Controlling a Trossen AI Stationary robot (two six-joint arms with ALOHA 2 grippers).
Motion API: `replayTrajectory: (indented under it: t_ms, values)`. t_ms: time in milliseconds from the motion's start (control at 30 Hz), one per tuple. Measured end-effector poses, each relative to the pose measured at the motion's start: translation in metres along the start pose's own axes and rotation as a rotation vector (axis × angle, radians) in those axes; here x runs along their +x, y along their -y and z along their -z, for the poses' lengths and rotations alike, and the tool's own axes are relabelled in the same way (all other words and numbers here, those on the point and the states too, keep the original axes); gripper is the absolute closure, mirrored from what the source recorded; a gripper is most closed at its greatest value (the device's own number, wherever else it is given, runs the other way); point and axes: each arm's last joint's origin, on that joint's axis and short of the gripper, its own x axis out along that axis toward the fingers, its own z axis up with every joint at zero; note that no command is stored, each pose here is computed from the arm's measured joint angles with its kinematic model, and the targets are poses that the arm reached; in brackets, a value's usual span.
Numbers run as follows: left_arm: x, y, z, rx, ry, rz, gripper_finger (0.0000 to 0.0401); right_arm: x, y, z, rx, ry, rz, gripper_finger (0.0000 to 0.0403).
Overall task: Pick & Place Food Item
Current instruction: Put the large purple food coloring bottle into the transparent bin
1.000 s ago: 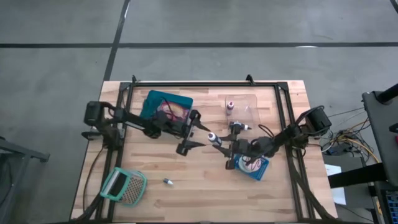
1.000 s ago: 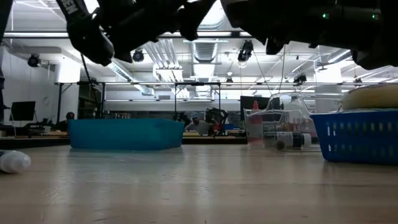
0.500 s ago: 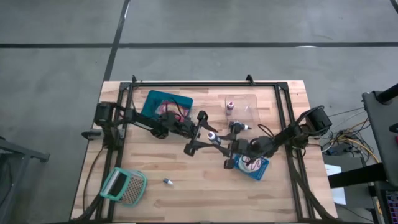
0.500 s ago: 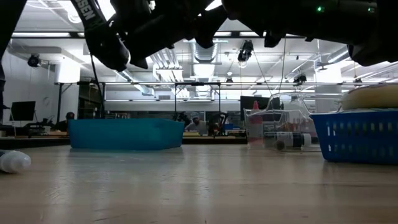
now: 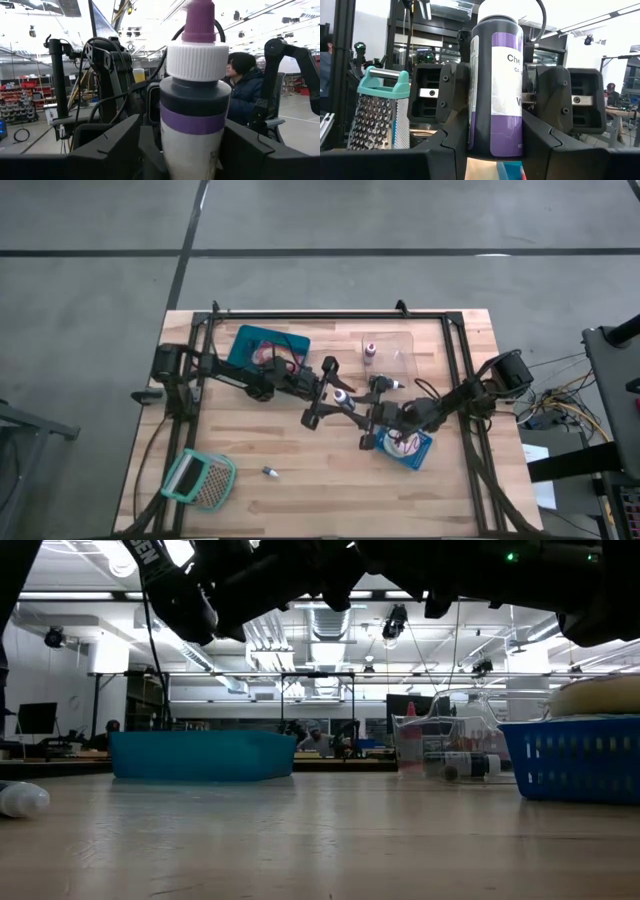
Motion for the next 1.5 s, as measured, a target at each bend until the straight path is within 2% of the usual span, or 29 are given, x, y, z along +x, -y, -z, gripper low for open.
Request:
replayTrajectory:
  t_ms: [167,400,767,967,1100,1300,1500]
  values:
    - [0.002,-0.001,-0.001,-0.003,-0.009,0.001,0.0199,0.000,0.000,0.000,0.010,-0.001,0.004,0.0282]
    - [0.002,-0.001,0.003,0.028,-0.038,0.005,0.0302,-0.001,0.001,0.001,0.011,-0.013,0.020,0.0284]
    - [0.001,0.000,0.005,0.039,-0.062,0.002,0.0304,-0.002,0.001,0.003,0.003,-0.031,0.033,0.0286]
    - [0.000,-0.002,0.008,0.028,-0.088,-0.008,0.0308,-0.004,0.001,0.007,0.006,-0.059,0.031,0.0205]
    - [-0.002,-0.005,0.012,0.011,-0.129,-0.012,0.0310,-0.008,-0.002,0.011,0.018,-0.099,0.013,0.0176]
    - [-0.006,-0.009,0.020,-0.013,-0.213,-0.003,0.0312,-0.016,-0.012,0.010,-0.040,-0.188,0.063,0.0175]
    - [-0.009,-0.010,0.026,-0.015,-0.269,0.016,0.0312,-0.019,-0.016,-0.008,-0.076,-0.367,0.054,0.0187]
